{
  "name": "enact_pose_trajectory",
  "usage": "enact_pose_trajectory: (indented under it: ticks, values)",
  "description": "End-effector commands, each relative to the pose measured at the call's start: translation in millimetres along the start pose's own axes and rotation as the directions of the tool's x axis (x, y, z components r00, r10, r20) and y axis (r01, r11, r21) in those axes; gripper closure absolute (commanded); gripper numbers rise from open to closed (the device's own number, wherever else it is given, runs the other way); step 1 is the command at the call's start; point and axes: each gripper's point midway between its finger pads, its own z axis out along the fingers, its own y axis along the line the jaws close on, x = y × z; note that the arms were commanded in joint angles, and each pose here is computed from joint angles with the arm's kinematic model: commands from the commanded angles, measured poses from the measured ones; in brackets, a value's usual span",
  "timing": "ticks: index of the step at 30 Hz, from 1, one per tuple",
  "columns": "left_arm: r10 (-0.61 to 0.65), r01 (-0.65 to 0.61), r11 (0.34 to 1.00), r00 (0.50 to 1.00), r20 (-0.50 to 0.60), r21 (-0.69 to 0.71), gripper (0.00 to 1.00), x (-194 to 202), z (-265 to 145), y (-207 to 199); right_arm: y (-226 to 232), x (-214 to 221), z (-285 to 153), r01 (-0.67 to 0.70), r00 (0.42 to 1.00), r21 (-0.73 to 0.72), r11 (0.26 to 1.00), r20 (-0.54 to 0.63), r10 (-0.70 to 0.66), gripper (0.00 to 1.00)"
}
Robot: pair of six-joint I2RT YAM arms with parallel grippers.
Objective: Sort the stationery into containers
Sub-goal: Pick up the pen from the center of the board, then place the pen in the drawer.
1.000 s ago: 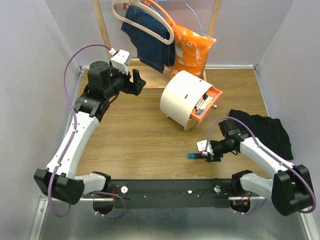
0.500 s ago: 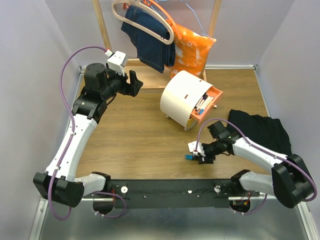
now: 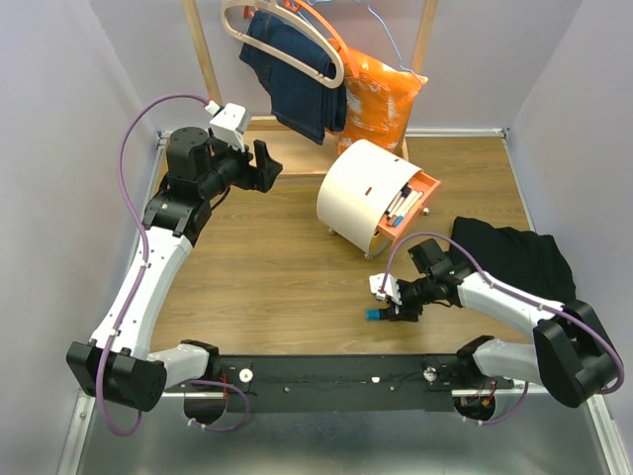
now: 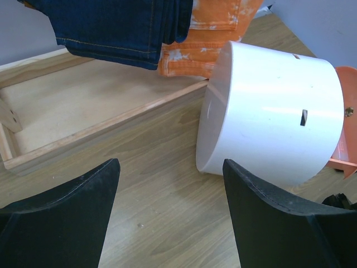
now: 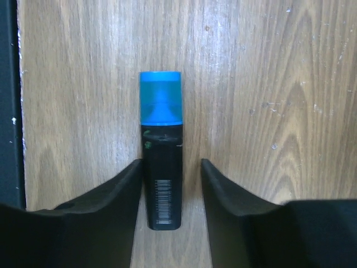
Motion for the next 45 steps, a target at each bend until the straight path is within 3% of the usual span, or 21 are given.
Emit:
enact_pose_trajectory:
  ticks: [1,6,10,18,20,25,32,38,45]
  values:
    - [-0.015,0.014,1.000,0.999,0.035,0.026,0.16,-6,-7,-5,13,9,5,-0.027,0.999,-0.020,0.999,-0.034,0.026,0.51]
    - [-0.016,0.016,1.000,0.999,0.041,0.021,0.16,-7,-9,-3,17,8,0,0.023,0.998,-0.048,0.999,-0.049,-0.025,0.79]
    - [-0.010,0.009,1.000,0.999,0.053,0.019,0.16,-11,-13,-4,14,-17,-18,0.032,0.999,-0.065,0.997,-0.021,-0.034,0.88]
    - [0.020,-0.023,0.999,0.996,0.092,0.037,0.16,-20,-20,-8,-30,-118,-100,0.152,0.979,0.160,0.975,0.112,-0.171,0.90]
    - [0.020,-0.026,0.998,0.993,0.118,0.053,0.16,-28,-23,-12,-55,-149,-141,0.209,0.965,0.301,0.931,0.089,-0.245,0.90]
    - [0.008,-0.019,0.997,0.990,0.140,0.079,0.16,-32,-25,-18,-86,-174,-182,0.283,0.947,0.439,0.853,0.011,-0.320,0.90]
    - [-0.020,0.004,0.995,0.987,0.160,0.104,0.16,-33,-26,-22,-124,-193,-216,0.478,0.875,0.467,0.744,-0.181,-0.449,0.90]
    - [-0.042,0.021,0.993,0.982,0.186,0.117,0.16,-32,-32,-26,-149,-183,-220,0.582,0.812,0.385,0.717,-0.333,-0.480,0.90]
    - [-0.047,0.027,0.994,0.978,0.202,0.103,0.16,-28,-43,-24,-152,-173,-225,0.625,0.769,0.290,0.725,-0.390,-0.507,0.90]
